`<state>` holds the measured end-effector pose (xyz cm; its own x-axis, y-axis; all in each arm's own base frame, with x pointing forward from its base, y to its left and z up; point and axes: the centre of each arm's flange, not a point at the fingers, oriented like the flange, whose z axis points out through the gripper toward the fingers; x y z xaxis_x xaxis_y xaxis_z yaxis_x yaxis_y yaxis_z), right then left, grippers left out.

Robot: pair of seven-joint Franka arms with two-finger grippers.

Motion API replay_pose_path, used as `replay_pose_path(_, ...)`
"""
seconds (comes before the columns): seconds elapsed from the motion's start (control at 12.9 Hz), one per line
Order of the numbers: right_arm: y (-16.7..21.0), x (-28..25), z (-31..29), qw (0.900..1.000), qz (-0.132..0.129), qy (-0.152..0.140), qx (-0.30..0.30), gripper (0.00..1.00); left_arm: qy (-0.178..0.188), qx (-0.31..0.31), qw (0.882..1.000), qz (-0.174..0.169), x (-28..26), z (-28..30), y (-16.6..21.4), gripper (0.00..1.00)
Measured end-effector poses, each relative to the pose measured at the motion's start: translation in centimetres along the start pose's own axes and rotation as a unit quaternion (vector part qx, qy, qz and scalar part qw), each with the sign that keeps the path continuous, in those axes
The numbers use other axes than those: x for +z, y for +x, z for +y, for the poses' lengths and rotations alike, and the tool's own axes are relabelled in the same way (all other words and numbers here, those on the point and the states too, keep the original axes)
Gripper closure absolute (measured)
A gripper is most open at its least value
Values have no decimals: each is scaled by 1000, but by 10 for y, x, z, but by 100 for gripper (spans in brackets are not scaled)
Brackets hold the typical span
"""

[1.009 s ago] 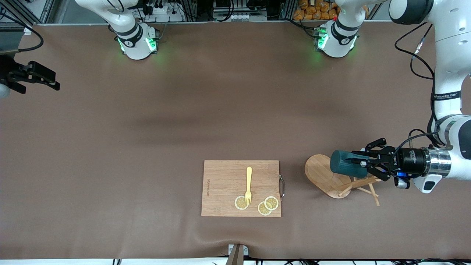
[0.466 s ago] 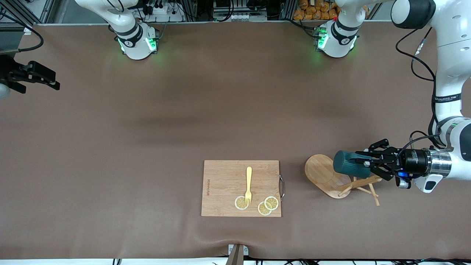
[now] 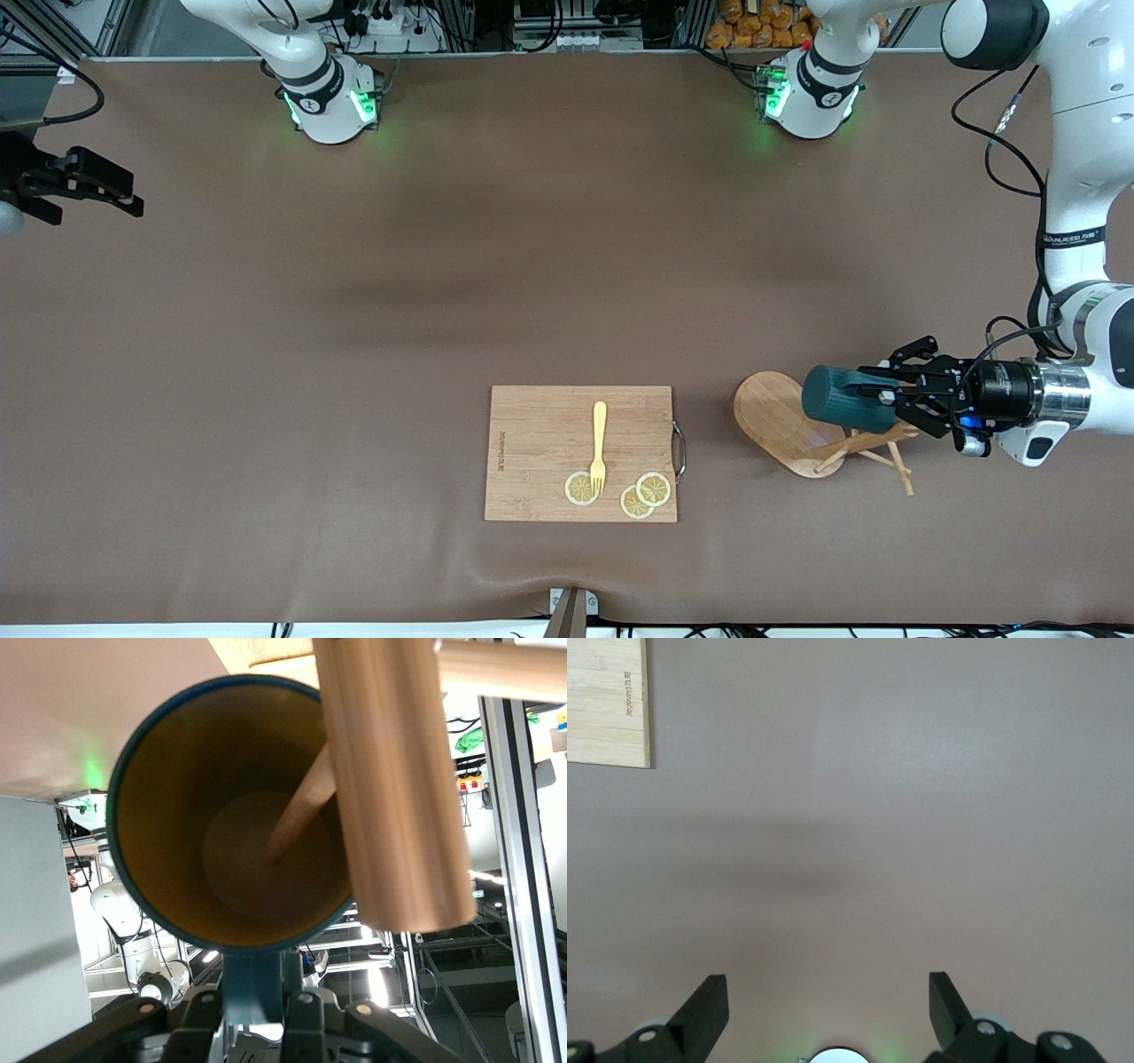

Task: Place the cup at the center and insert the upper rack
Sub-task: 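Slide the mug opening onto a mug tree peg with the left gripper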

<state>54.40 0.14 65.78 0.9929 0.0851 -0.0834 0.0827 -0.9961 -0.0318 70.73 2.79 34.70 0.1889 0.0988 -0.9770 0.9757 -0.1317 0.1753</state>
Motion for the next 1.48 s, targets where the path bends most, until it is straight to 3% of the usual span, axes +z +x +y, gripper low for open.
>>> replay_pose_path(0.85, 0, 0, 1, 1000, 0, 0, 1, 0, -4, 3, 1000, -5, -2, -3, 15, 79)
replay_pose_path(1.48, 0, -1, 1, 1000, 0, 0, 1, 0, -26, 5, 999, -37, -7, -1, 17, 79)
